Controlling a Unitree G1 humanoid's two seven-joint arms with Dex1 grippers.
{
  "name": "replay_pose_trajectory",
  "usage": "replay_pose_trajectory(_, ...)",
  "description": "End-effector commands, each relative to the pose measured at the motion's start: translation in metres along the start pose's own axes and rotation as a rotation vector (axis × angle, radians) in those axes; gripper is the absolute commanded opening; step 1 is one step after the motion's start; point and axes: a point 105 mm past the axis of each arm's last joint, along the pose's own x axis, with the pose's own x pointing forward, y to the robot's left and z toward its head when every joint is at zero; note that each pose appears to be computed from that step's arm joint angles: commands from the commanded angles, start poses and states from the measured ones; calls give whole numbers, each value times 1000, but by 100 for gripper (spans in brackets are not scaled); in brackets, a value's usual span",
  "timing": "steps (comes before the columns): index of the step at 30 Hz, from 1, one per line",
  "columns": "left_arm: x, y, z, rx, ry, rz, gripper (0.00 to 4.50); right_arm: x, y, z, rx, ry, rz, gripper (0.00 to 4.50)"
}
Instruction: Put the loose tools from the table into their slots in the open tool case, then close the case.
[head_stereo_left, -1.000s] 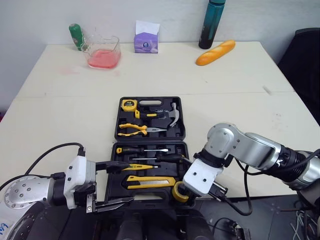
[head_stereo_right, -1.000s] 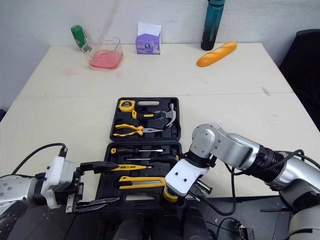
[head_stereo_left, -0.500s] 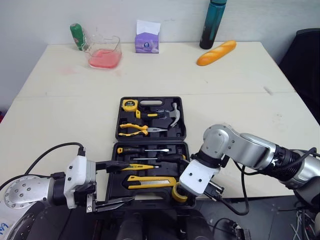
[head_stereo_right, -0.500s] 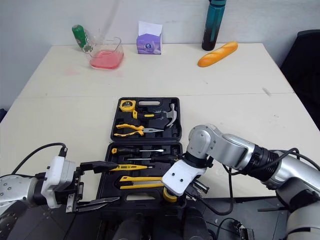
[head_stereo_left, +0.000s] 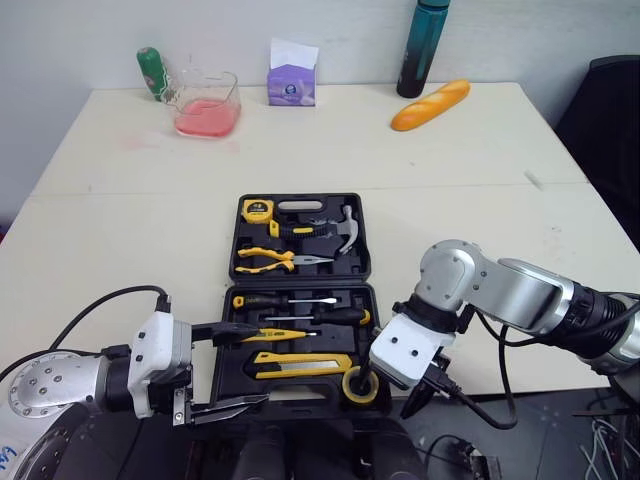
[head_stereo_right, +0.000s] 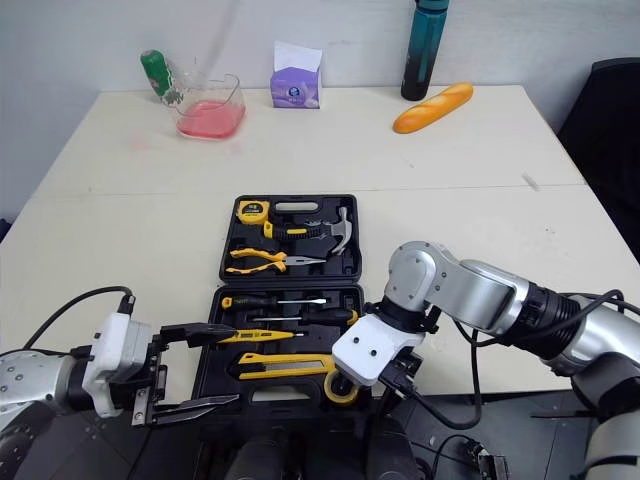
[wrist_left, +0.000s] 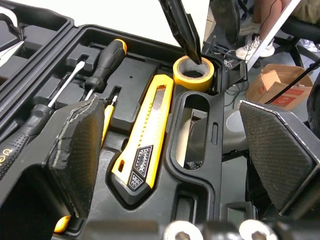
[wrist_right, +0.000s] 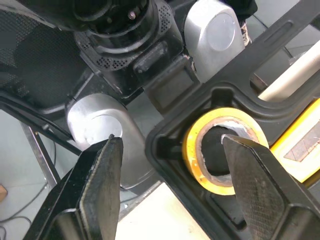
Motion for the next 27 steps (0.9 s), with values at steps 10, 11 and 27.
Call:
replay_pose_trajectory(10, -4, 5, 7, 49, -12, 15, 450, -50, 10, 2, 99, -341, -280, 326)
replay_pose_trajectory(11, -4, 6, 9, 63, -17, 16, 450, -51, 13, 4, 81, -403, -307, 326)
replay_pose_trajectory(27, -5, 7, 11, 86, 8, -92, 450, -6, 11, -3, 141, -608, -510, 6)
